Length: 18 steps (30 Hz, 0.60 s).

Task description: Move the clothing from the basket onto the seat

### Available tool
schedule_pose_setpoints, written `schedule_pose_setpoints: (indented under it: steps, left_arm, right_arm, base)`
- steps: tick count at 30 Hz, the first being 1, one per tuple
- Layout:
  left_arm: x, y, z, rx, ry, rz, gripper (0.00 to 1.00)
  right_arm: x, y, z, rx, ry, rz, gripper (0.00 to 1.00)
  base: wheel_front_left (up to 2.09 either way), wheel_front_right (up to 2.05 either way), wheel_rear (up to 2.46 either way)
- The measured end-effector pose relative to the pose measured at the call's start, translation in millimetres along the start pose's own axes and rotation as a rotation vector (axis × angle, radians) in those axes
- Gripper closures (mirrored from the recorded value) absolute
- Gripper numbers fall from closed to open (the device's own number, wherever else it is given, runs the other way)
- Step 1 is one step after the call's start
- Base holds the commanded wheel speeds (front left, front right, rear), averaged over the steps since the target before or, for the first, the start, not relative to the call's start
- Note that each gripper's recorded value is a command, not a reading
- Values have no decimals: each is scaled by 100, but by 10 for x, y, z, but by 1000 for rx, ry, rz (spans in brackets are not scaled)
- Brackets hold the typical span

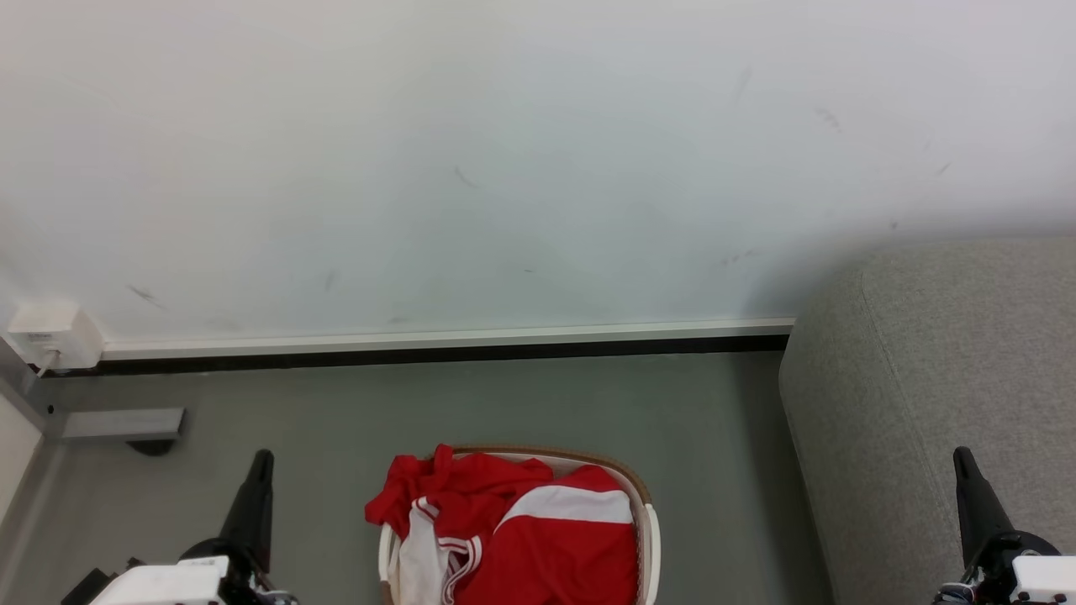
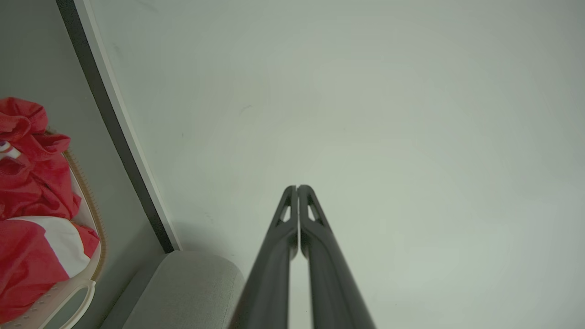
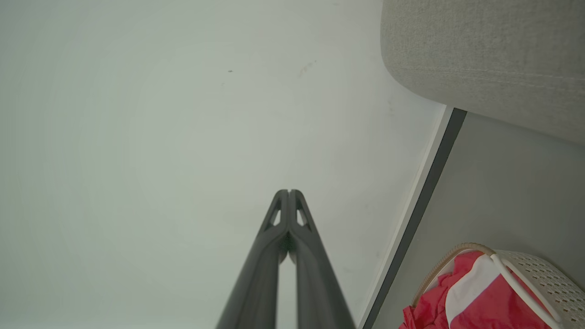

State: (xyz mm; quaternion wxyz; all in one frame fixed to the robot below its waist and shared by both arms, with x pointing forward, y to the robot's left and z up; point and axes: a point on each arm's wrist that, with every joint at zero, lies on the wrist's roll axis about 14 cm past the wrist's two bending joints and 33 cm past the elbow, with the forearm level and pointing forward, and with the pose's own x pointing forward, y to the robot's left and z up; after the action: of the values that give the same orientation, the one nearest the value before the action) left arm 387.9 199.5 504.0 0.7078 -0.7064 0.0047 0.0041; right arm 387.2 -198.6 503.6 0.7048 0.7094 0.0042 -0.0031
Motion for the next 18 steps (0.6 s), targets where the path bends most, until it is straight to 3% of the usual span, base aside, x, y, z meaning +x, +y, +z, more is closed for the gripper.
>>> schedule_pose_setpoints:
  steps: [18]
  left_arm:
    - [0,0,0,0,0,0,100]
  right_arm:
    - [0,0,1,0,0,0,100]
  base:
    - [0,0,0]
